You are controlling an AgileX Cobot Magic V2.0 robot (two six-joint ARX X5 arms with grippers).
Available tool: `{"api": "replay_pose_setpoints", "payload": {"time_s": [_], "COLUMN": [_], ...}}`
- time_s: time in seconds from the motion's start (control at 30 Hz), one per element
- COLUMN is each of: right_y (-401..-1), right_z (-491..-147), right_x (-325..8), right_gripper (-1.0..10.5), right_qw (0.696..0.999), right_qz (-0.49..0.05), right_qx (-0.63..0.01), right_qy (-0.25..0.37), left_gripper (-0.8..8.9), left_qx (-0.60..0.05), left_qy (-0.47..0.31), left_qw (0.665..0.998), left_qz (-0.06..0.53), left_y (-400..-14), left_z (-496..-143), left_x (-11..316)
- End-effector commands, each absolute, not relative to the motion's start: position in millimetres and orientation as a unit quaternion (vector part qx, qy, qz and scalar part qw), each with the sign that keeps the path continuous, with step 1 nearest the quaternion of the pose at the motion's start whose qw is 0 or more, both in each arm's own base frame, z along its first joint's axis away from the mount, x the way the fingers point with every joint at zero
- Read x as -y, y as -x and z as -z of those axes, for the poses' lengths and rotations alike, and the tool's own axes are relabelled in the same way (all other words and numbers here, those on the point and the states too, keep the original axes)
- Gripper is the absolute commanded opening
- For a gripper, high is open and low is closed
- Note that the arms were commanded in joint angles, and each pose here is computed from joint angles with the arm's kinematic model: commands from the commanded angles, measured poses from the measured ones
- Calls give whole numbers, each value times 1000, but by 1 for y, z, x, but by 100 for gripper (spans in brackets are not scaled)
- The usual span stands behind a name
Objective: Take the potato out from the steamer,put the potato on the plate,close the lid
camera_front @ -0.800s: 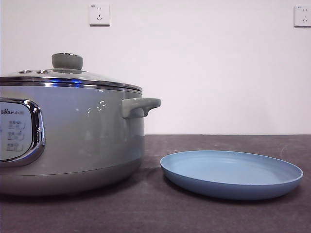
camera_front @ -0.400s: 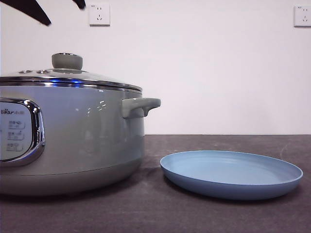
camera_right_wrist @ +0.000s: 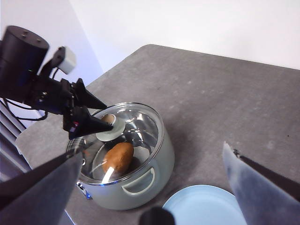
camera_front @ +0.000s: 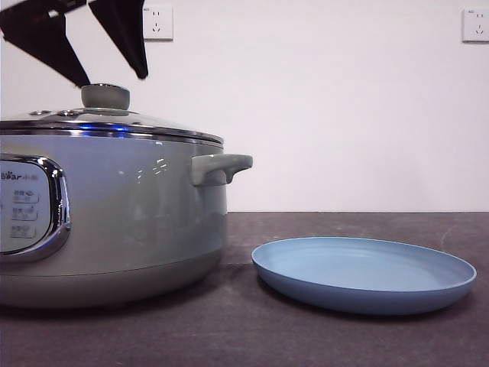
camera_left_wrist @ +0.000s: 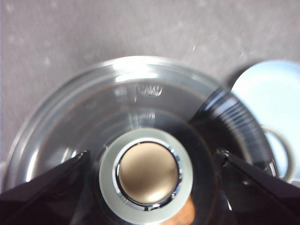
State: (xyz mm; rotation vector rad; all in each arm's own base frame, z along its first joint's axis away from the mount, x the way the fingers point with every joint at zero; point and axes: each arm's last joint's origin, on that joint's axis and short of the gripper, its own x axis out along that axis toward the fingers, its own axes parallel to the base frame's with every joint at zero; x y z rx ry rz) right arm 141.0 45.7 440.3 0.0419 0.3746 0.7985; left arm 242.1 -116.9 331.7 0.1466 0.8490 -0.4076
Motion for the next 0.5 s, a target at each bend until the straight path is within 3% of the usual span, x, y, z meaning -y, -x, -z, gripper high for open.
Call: {"api": "replay_pose_setpoints", "payload": {"time_s": [0.03,0.23,0.43,0.5], "right_y": [-140,-140,-140,-140], "right_z": [-442,-442,-442,-442], "right_x": [-46,-46,-46,-46], "right_gripper": [504,504,504,504], "right_qw": [905,905,905,905], "right_qz": [-386,-386,-386,-386], "right_qx": [-175,-175,-175,-175], "right_qy": [-17,-17,-17,-17], "left_gripper": [447,410,-22,-8], "left_qx": [-425,-446,-446,-445], "left_qy": [-75,-82,-98,-101], "left_qw": [881,871,869,870], "left_qz": [193,188,192,188], "left_y": [-246,-251,-252,-252], "left_z": [-325,-315,-314,-314], "left_x": [120,122,122,122]}}
